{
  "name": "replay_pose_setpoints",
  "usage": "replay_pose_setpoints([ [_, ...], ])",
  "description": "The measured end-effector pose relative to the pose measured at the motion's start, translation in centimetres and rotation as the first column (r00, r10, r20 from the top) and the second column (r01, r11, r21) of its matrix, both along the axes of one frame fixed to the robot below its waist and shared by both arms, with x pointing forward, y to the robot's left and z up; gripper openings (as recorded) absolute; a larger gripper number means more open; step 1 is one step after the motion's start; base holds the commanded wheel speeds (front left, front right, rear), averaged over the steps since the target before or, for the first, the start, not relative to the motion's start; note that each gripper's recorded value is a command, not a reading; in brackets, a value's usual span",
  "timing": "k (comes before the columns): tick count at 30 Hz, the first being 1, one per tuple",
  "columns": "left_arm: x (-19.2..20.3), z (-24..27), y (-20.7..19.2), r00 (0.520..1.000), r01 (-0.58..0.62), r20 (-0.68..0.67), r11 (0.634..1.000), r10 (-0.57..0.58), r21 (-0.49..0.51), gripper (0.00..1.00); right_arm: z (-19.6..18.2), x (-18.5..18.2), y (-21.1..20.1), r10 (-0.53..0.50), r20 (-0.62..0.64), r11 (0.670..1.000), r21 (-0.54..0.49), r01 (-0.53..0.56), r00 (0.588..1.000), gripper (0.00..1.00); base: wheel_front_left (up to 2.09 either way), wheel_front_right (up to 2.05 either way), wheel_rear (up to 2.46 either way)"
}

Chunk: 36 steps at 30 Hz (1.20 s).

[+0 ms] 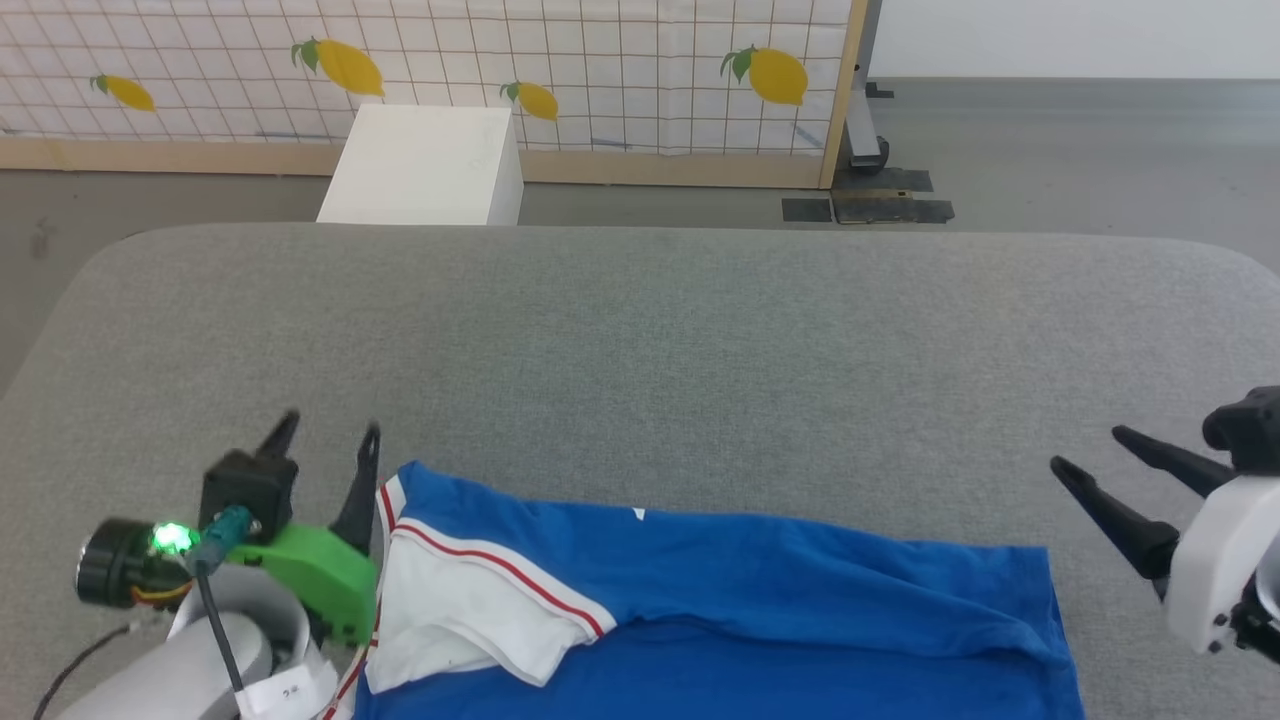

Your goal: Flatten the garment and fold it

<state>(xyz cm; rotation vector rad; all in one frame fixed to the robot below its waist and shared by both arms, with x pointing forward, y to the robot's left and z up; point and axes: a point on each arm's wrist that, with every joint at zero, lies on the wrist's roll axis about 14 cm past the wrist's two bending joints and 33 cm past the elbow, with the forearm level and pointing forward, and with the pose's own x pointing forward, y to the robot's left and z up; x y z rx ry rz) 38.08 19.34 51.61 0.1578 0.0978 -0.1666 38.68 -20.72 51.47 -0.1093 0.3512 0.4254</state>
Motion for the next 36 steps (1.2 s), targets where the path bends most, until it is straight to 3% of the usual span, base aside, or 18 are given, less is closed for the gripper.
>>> replay_pose_setpoints([
  [4, 0.3, 3.3, 0.4, 0.983, -0.082, 0.163, 0.997, 0.084, -0.013, 1.00, -2.1, -1.5, -1.2, -0.014, -0.167, 0.998, -0.067, 0.003, 0.986, 1.00, 0.00, 0.00, 0.00],
  [10, -1.0, 3.9, 1.5, 0.947, -0.190, 0.259, 0.982, 0.187, -0.015, 1.00, -5.4, -4.4, -2.4, -0.026, -0.413, 0.990, -0.137, -0.033, 0.910, 1.00, 0.00, 0.00, 0.00],
  [22, -2.2, 5.0, 3.1, 0.884, -0.302, 0.341, 0.948, 0.319, -0.104, 1.00, -10.4, -4.8, -0.9, -0.032, -0.604, 0.993, -0.108, -0.041, 0.797, 1.00, 0.00, 0.00, 0.00],
  [29, -2.3, 4.7, 3.8, 0.875, -0.327, 0.340, 0.939, 0.344, -0.108, 1.00, -13.9, -5.2, 0.7, -0.018, -0.680, 0.990, -0.112, -0.080, 0.733, 1.00, 0.00, 0.00, 0.00],
  [33, -2.3, 4.3, 3.8, 0.881, -0.321, 0.332, 0.942, 0.337, -0.103, 1.00, -14.5, -5.1, 1.3, -0.002, -0.690, 0.989, -0.111, -0.103, 0.723, 1.00, 0.00, 0.00, 0.00],
  [34, -2.3, 4.2, 3.9, 0.882, -0.320, 0.331, 0.942, 0.336, -0.103, 1.00, -14.5, -5.1, 1.3, 0.000, -0.690, 0.988, -0.111, -0.106, 0.724, 0.91, 0.00, 0.00, 0.00],
  [35, -2.3, 4.2, 3.8, 0.885, -0.314, 0.329, 0.944, 0.329, -0.100, 1.00, -14.6, -5.0, 1.4, 0.001, -0.689, 0.988, -0.111, -0.107, 0.725, 0.38, 0.00, 0.00, 0.00],
  [36, -2.3, 4.1, 3.7, 0.888, -0.308, 0.327, 0.946, 0.323, -0.096, 1.00, -14.5, -5.0, 1.4, 0.001, -0.686, 0.989, -0.108, -0.104, 0.727, 0.00, 0.00, 0.00, 0.00],
])
